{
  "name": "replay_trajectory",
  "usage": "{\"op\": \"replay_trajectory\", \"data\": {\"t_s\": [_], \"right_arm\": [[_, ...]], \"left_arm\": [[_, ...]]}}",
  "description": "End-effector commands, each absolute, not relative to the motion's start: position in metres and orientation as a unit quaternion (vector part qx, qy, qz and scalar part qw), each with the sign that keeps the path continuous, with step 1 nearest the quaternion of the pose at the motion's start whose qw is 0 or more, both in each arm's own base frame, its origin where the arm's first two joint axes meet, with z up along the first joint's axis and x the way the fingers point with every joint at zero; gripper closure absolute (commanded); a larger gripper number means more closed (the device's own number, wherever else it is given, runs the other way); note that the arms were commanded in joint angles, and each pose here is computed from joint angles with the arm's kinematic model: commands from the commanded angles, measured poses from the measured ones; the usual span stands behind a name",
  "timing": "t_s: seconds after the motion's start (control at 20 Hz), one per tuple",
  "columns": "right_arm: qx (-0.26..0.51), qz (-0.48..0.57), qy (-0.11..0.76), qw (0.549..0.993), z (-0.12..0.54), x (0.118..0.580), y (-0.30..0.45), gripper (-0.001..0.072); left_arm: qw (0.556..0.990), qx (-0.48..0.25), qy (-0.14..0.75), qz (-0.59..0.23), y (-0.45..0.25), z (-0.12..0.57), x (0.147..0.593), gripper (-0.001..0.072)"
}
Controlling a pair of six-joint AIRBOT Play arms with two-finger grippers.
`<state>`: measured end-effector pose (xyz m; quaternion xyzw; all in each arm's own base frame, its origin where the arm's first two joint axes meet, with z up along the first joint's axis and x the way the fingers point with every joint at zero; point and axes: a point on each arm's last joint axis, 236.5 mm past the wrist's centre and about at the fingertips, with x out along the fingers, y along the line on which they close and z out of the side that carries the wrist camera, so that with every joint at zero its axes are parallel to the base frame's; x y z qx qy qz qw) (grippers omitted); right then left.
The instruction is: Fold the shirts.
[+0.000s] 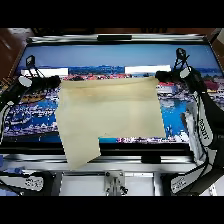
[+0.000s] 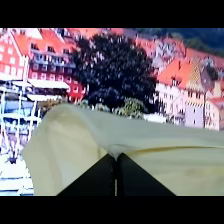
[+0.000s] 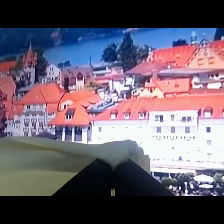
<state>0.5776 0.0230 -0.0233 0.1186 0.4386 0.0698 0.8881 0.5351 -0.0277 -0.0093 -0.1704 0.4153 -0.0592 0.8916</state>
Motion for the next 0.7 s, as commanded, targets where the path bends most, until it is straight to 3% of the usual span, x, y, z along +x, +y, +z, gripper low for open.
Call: {"op": "replay_trajectory", "data": {"t_s": [0.0, 0.1, 0.3, 0.65], "right_arm": [[0.046, 0.081, 0.550, 0.830, -0.046, 0.521, 0.012, 0.0650], [0.002, 0.070, 0.588, 0.806, -0.047, 0.497, -0.004, 0.0650], [0.012, 0.061, 0.635, 0.770, -0.062, 0.474, -0.008, 0.0649], [0.061, 0.057, 0.665, 0.743, -0.085, 0.464, 0.007, 0.0649]], "left_arm": [[0.829, -0.147, 0.532, -0.097, -0.043, -0.037, 0.479, 0.0681], [0.804, -0.133, 0.569, -0.111, -0.046, -0.038, 0.455, 0.0681], [0.756, -0.086, 0.645, -0.078, -0.022, -0.062, 0.416, 0.0681], [0.738, -0.087, 0.665, -0.069, -0.023, -0.077, 0.410, 0.0680]]}}
